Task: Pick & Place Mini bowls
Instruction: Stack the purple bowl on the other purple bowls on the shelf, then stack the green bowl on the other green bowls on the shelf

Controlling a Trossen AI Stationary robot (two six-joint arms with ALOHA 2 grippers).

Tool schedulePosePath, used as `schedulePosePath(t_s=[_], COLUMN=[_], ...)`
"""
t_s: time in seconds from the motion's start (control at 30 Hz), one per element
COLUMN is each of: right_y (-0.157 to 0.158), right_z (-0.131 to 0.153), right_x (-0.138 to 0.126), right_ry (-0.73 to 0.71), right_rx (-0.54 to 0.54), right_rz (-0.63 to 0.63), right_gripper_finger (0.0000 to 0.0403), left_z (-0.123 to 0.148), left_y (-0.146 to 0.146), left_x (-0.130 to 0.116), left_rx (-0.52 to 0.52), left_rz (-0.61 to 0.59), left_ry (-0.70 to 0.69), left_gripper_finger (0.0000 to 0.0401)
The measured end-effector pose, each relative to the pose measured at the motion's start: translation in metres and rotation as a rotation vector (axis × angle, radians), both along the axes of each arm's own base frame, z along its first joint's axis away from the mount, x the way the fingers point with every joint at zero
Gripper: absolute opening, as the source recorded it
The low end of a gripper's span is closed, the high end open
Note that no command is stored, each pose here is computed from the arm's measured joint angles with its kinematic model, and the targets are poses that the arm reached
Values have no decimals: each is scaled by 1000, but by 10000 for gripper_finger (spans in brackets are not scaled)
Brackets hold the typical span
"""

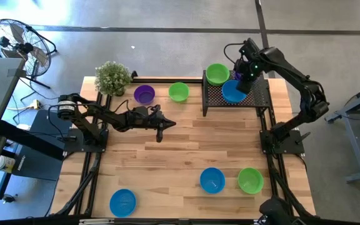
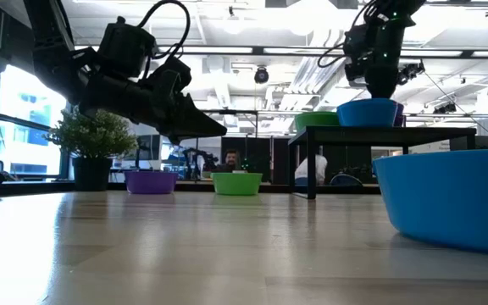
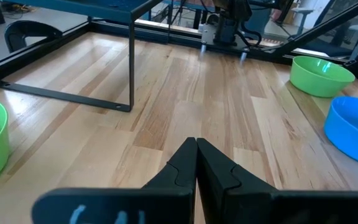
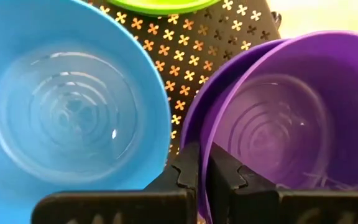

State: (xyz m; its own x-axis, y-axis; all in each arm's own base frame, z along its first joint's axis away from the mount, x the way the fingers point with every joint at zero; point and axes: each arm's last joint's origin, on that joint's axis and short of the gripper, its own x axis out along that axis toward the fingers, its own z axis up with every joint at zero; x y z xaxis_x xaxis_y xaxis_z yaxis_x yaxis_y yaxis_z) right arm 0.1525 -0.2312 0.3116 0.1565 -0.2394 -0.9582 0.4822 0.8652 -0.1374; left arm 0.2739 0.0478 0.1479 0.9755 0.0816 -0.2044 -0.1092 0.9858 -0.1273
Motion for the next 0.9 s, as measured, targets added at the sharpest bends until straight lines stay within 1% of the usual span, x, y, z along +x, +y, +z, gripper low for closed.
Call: schedulePosePath(t_s=[0.17, 0.37, 0.47, 0.53, 0.6, 0.67, 0.73, 0.8, 0.9], right_y=[-1, 0, 5, 11, 16, 20, 22, 21, 18], right_z=[5, 7, 14, 20, 26, 31, 32, 30, 24], right_x=[1, 0, -3, -5, -8, -10, -11, -11, -10], right_ry=[-14, -16, -49, -82, -114, -141, -154, -154, -157], right_rx=[-22, -28, -36, -47, -54, -59, -57, -59, -77], right_rz=[-2, -3, 5, 10, -2, -10, -11, -13, -15], right_gripper_finger=[24, 80, 107, 120, 124, 120, 105, 79, 30], left_z=[0, 0, 0, 0, 0, 0, 0, 0, 0], left_y=[0, 0, 0, 0, 0, 0, 0, 0, 0], left_x=[0, 0, 0, 0, 0, 0, 0, 0, 0], left_rx=[0, 0, 0, 0, 0, 1, 1, 1, 1], left_rz=[-1, 0, 0, 0, 0, 0, 0, 0, 0], left_ry=[0, 0, 0, 0, 0, 0, 0, 0, 0], left_gripper_finger=[0, 0, 0, 0, 0, 0, 0, 0, 0])
